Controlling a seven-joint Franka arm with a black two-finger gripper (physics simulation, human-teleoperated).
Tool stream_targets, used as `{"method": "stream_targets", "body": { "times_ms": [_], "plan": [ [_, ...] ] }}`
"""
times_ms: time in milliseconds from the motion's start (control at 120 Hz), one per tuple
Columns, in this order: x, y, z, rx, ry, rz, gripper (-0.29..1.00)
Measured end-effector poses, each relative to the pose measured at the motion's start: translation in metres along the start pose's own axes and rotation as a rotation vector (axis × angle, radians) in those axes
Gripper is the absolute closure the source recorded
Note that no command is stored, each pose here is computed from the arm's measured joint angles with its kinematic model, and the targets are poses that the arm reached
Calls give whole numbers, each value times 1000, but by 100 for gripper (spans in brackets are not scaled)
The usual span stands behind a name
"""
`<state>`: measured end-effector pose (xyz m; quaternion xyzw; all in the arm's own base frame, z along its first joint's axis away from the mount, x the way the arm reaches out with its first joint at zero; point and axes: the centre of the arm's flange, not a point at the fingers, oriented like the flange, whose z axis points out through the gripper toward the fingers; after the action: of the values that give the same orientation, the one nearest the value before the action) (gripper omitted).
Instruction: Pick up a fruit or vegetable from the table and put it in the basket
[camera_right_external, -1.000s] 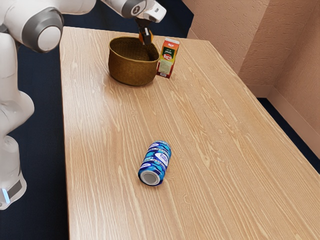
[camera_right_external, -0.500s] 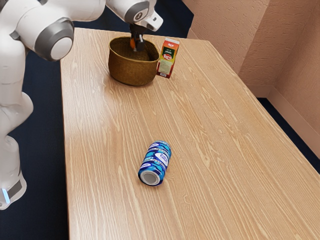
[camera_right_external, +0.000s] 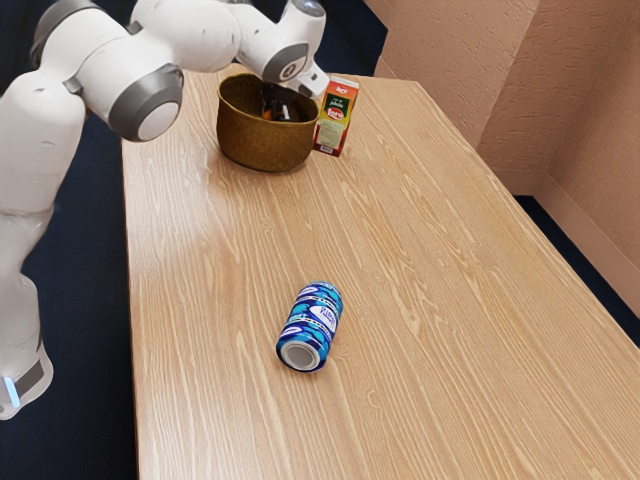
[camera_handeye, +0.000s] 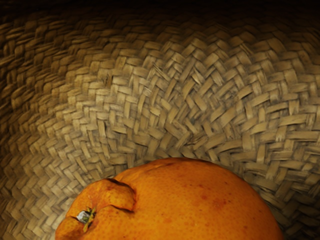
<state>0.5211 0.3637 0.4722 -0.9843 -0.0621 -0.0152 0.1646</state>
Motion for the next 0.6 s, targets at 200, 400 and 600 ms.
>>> {"method": "stream_targets", "body": {
  "times_ms": [200, 400, 600],
  "plan": [
    [-3, -10, 16, -7, -5, -22, 28],
    [1, -25, 11, -23, 33, -66, 8],
    [13, -20, -210, -108, 148, 3, 3]
  ]
}}
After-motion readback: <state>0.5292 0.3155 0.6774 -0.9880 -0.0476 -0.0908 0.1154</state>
